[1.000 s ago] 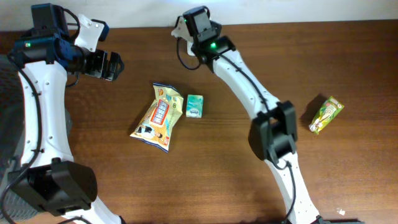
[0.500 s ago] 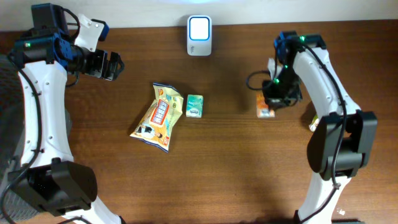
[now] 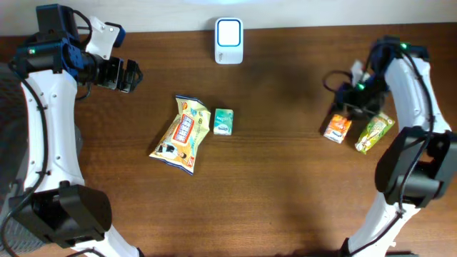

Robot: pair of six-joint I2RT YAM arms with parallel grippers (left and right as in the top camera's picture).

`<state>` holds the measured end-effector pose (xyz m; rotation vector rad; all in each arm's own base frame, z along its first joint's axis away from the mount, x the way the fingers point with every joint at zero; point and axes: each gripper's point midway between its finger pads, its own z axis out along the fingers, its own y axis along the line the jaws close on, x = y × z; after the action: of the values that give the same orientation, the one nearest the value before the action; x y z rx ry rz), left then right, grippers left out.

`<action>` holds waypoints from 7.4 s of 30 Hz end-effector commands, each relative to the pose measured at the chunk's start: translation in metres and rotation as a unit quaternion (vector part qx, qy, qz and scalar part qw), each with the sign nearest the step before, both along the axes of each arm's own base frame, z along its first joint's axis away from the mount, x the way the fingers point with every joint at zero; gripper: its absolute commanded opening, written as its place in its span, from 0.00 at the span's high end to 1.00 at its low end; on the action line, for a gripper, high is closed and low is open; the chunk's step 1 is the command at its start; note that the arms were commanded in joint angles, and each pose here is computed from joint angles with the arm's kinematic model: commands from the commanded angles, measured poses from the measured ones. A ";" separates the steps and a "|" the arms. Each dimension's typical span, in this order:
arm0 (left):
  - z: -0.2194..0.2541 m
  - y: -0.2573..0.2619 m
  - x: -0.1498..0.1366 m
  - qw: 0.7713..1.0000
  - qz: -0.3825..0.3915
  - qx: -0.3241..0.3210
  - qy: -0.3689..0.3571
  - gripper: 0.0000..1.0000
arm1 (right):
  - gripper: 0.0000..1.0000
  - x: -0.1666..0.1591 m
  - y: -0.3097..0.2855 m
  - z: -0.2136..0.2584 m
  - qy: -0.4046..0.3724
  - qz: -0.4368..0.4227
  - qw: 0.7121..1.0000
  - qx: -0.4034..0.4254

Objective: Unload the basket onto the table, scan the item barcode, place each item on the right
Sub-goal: 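Move the orange package right and set it beside the green pouch, then reach the right gripper down and grasp the green Kleenex tissue pack, then lift the tissue pack with the right gripper toward the scanner, then hold the tissue pack barcode in front of the white scanner, then carry the tissue pack right and set it beside the orange package, then reach the right gripper to the cream snack bag and grasp its edge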

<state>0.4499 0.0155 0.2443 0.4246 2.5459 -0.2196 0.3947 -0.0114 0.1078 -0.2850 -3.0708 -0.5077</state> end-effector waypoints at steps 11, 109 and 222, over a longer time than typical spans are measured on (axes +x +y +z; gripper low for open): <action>0.007 0.000 0.000 1.000 -0.008 0.002 -0.011 0.01 | 0.46 0.027 0.268 -0.074 -0.065 0.052 0.996 0.030; 0.007 0.000 0.000 1.000 -0.008 0.002 -0.011 0.01 | 0.96 -0.024 0.234 0.076 -0.100 0.259 0.849 0.448; 0.007 -0.001 0.000 1.000 -0.008 0.002 -0.011 0.01 | 0.96 0.054 0.152 0.119 -0.272 0.154 0.948 -0.067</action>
<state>0.4499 0.0154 0.2443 0.4247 2.5458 -0.2201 0.4488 0.2108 0.1616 0.4726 -3.3181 -0.8085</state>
